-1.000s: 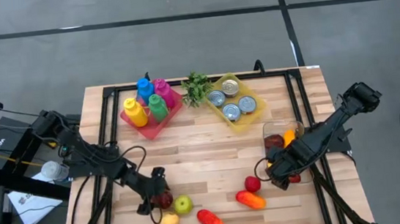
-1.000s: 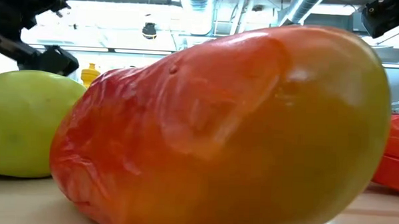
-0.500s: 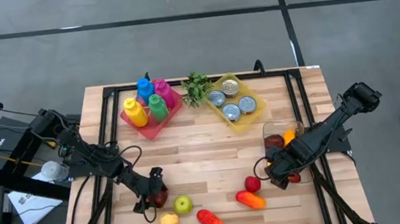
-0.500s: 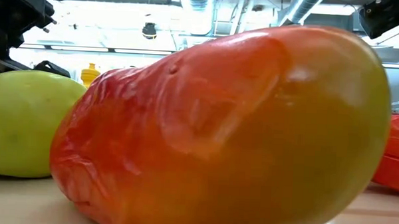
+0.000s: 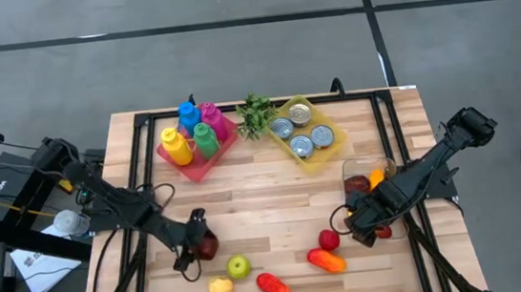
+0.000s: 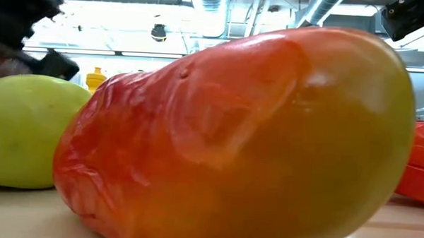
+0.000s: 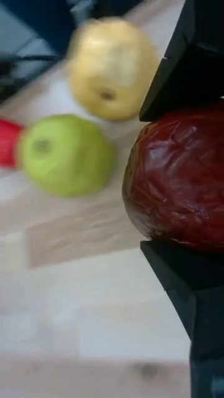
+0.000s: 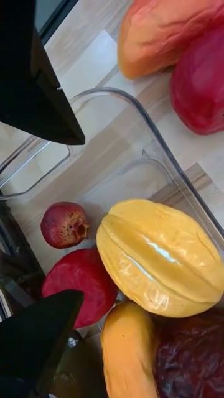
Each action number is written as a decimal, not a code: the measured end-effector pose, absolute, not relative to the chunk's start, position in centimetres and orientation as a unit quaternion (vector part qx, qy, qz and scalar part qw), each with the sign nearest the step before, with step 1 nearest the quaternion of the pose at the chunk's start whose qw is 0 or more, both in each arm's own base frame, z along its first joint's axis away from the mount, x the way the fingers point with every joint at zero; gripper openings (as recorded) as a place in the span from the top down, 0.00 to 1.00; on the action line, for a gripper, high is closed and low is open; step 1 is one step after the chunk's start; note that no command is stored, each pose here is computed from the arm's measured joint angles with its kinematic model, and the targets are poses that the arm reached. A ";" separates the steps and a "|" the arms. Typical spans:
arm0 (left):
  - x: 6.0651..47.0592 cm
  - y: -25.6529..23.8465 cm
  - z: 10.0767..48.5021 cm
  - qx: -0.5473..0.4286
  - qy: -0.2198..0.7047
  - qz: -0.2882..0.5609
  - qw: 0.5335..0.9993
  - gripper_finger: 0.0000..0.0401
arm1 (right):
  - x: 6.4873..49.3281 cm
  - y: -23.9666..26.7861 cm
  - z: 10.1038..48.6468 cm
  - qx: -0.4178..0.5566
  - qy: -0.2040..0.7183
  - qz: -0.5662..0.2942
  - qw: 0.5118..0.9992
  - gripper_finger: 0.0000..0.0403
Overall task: Pick & Place Food Item
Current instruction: Put the dark red apple into the transparent bin
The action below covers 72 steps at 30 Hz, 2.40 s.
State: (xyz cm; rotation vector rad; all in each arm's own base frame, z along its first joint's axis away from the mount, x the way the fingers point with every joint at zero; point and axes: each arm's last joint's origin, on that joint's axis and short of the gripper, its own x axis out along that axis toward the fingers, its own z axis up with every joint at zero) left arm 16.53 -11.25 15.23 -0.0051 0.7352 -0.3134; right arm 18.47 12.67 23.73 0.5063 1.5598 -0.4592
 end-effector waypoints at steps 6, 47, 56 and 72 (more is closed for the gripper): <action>16.7 -8.6 18.5 -0.104 0.272 -0.057 0.955 0.26 | 19.0 12.5 24.1 0.234 0.680 -0.191 0.668 0.02; 30.2 0.5 35.9 -0.415 -0.173 -0.073 0.890 0.25 | 29.1 5.5 43.2 -0.171 0.141 -0.145 0.964 0.02; 31.9 0.9 35.8 -0.422 -0.163 -0.077 0.889 0.25 | 29.3 5.8 43.1 -0.161 0.137 -0.102 0.972 0.02; 32.6 1.1 35.6 -0.436 -0.158 -0.076 0.883 0.25 | 29.3 5.5 42.9 -0.142 0.150 -0.118 0.971 0.35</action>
